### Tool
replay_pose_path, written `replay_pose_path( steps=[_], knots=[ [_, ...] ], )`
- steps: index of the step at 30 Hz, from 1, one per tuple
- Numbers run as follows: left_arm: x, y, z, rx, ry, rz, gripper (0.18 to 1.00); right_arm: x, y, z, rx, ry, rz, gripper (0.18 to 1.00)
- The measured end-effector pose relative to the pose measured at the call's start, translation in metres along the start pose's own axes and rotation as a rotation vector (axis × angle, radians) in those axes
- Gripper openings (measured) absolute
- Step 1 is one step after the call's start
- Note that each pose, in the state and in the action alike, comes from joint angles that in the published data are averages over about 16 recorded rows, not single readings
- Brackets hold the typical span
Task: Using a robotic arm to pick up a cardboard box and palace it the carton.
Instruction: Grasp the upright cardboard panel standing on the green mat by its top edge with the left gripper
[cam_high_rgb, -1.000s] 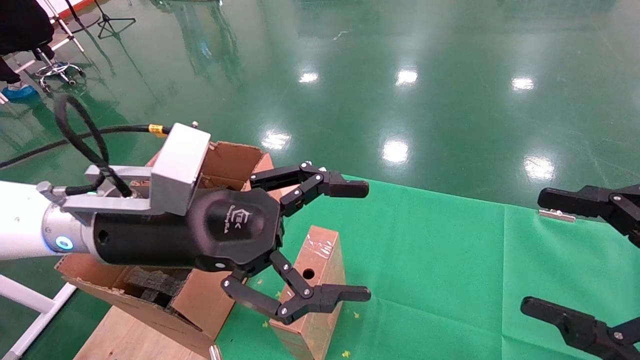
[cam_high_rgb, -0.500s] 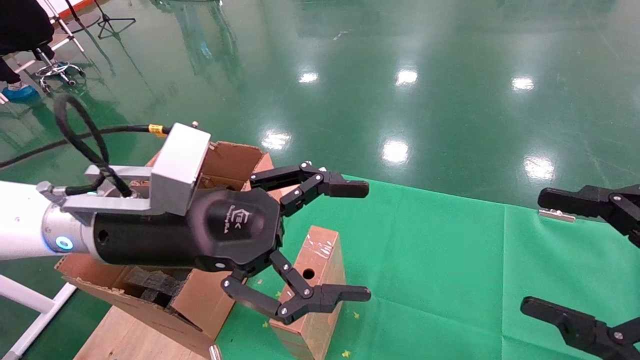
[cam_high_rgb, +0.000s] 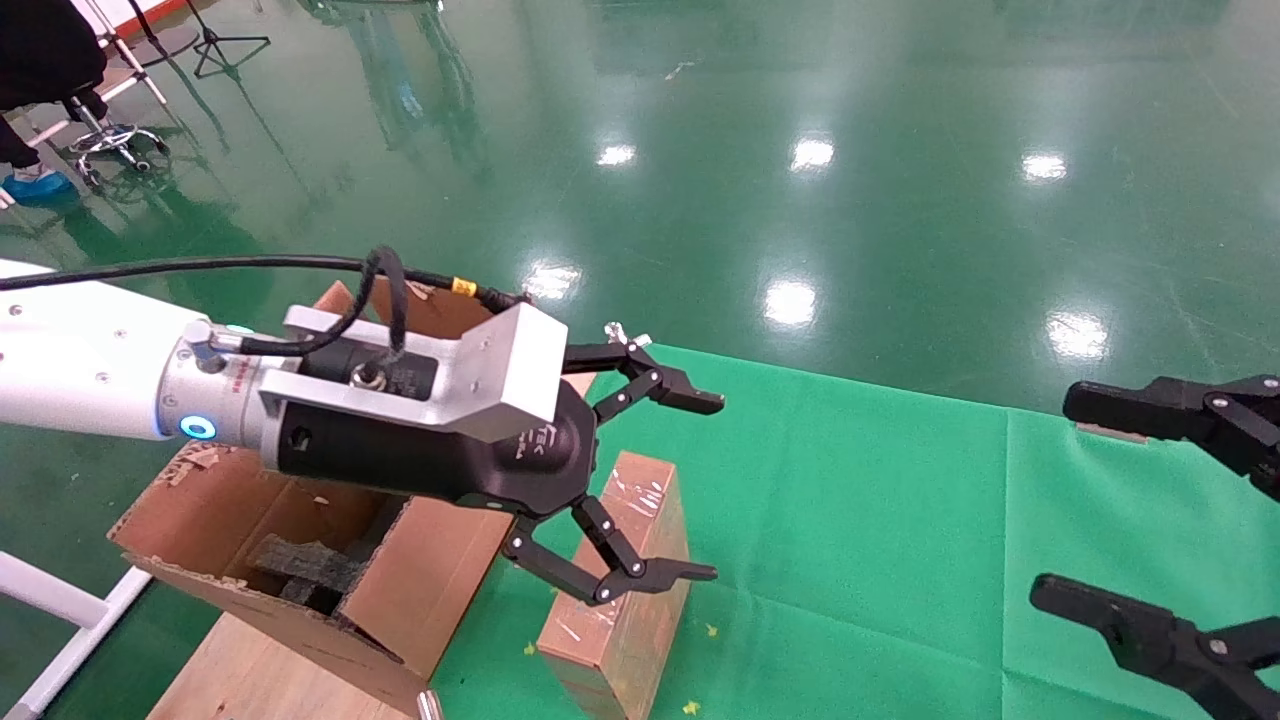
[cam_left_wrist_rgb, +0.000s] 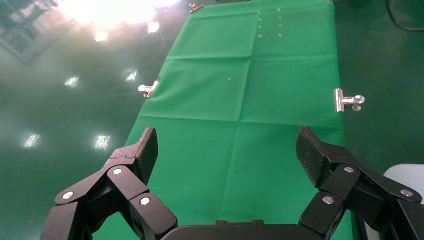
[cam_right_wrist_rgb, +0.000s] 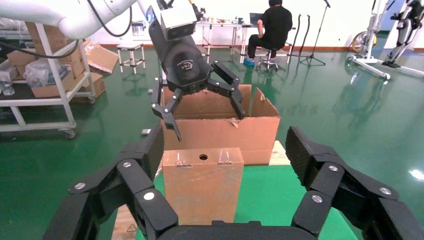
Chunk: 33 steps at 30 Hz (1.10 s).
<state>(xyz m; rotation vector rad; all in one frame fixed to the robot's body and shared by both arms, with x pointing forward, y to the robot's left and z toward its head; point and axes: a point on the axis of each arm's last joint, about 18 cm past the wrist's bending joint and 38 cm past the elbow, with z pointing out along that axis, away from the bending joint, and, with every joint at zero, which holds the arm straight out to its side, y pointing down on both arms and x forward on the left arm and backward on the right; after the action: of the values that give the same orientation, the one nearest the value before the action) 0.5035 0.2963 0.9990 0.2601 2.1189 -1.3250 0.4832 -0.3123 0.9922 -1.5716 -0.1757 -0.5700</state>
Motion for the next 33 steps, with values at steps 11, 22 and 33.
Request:
replay_pose_path(
  steps=[11,22,33],
  knots=[
    [-0.025,0.001,0.000,-0.181,-0.050,-0.069,1.001,0.000,0.000,0.000,0.000,0.000,0.000,0.752],
    [-0.063,-0.009,0.010,-0.436,-0.162,-0.419,1.001,0.000,0.000,0.000,0.000,0.000,0.000,0.506],
    [-0.064,-0.020,0.030,-0.635,-0.186,-0.686,1.001,0.000,0.000,0.000,0.000,0.000,0.000,0.299]
  ],
)
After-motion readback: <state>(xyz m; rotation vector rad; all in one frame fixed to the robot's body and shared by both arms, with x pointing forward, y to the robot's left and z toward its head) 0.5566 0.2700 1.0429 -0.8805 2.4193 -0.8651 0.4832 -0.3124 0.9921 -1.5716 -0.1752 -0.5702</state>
